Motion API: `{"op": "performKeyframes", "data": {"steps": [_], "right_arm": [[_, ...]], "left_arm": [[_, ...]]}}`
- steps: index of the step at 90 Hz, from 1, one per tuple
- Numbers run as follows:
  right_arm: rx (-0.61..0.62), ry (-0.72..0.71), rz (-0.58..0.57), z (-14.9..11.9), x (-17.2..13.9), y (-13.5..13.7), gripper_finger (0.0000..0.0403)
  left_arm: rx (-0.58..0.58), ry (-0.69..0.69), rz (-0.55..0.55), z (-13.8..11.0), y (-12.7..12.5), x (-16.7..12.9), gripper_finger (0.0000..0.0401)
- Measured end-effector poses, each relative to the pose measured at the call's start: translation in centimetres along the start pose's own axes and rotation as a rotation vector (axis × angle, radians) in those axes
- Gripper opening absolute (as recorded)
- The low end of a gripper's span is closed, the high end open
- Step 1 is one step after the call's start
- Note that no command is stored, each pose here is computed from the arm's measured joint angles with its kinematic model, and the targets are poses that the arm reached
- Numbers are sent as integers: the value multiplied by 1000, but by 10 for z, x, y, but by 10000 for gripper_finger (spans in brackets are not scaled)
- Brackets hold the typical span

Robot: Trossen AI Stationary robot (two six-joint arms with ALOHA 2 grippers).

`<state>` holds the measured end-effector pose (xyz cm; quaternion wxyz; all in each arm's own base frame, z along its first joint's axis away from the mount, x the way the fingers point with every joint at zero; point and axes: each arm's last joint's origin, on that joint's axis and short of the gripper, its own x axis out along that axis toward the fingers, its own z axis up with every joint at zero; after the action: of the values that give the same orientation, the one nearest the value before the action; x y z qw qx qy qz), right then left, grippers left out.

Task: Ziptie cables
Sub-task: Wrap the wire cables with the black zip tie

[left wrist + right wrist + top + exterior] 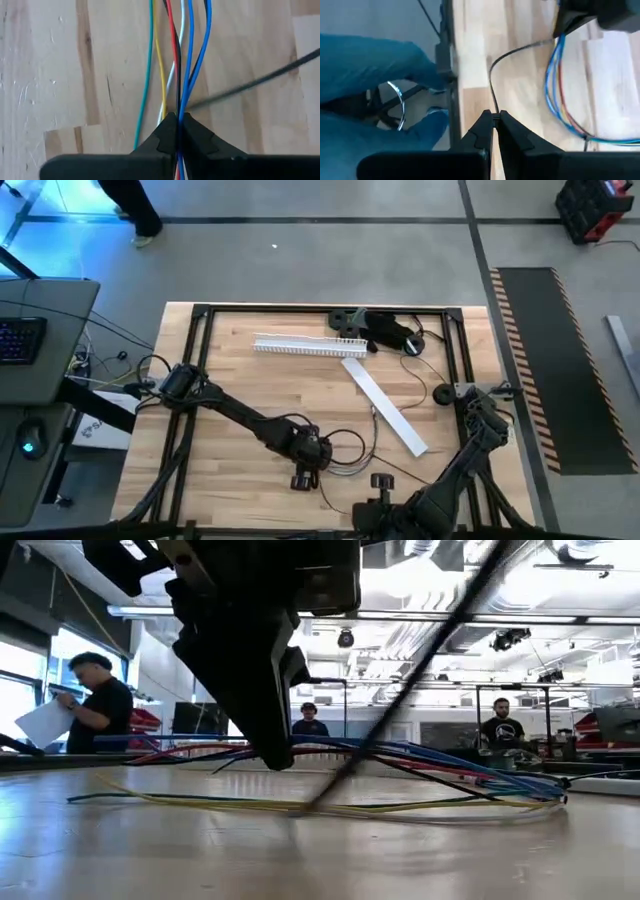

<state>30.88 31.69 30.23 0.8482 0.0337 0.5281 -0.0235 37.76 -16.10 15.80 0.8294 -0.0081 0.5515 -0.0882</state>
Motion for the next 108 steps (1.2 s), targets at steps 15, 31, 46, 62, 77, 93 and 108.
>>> {"op": "performKeyframes", "data": {"steps": [15,31,46,62,77,93,108], "right_arm": [[15,-23,-28,6,2,-5,0],[25,44,12,5,3,-6,0],[48,139,23,1,-3,-10,0],[66,142,41,8,-15,-15,0],[84,126,43,16,-13,-21,0],[86,129,65,27,2,-29,0],[80,64,52,38,6,-35,0]], "left_arm": [[5,7,7,-2,-2,1,0],[6,18,35,-4,0,0,0],[6,25,39,-5,0,0,0],[-20,9,37,-3,0,0,0],[-11,7,44,-4,-4,1,0],[5,-6,81,-6,-9,1,0],[19,-2,93,-9,-15,1,1]]}}
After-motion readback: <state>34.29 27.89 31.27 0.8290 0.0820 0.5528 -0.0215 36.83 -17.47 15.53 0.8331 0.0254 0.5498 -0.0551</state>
